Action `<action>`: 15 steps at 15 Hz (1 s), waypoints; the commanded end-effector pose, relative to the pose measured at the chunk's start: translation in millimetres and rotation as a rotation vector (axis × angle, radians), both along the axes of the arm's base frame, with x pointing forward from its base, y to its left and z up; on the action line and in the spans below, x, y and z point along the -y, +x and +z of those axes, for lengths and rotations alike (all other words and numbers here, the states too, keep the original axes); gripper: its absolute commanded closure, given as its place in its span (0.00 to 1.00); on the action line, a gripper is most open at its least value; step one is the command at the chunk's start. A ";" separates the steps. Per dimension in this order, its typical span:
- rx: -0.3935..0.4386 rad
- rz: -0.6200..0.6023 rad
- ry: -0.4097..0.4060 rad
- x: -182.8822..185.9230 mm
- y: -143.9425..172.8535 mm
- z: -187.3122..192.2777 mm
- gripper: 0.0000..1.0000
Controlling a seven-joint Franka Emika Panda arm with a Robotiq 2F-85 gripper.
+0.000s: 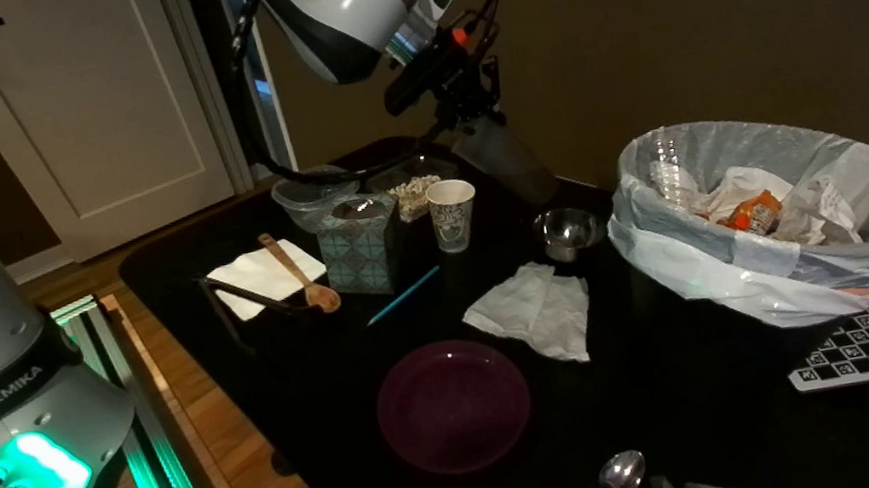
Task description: Push the closest cup forward, then then pour out the contents from the furthest cup into the closest cup
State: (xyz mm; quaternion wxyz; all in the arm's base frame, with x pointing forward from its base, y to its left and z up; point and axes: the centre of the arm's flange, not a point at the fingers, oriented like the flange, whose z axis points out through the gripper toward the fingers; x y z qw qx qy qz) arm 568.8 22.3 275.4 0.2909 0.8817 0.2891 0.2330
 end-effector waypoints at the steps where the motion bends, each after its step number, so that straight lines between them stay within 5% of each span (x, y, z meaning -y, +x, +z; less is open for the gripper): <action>1: 0.048 0.001 -0.053 -2.8 -10.9 -8.6 0.99; 15: 0.142 0.049 -0.160 -13.5 -22.7 -23.4 0.99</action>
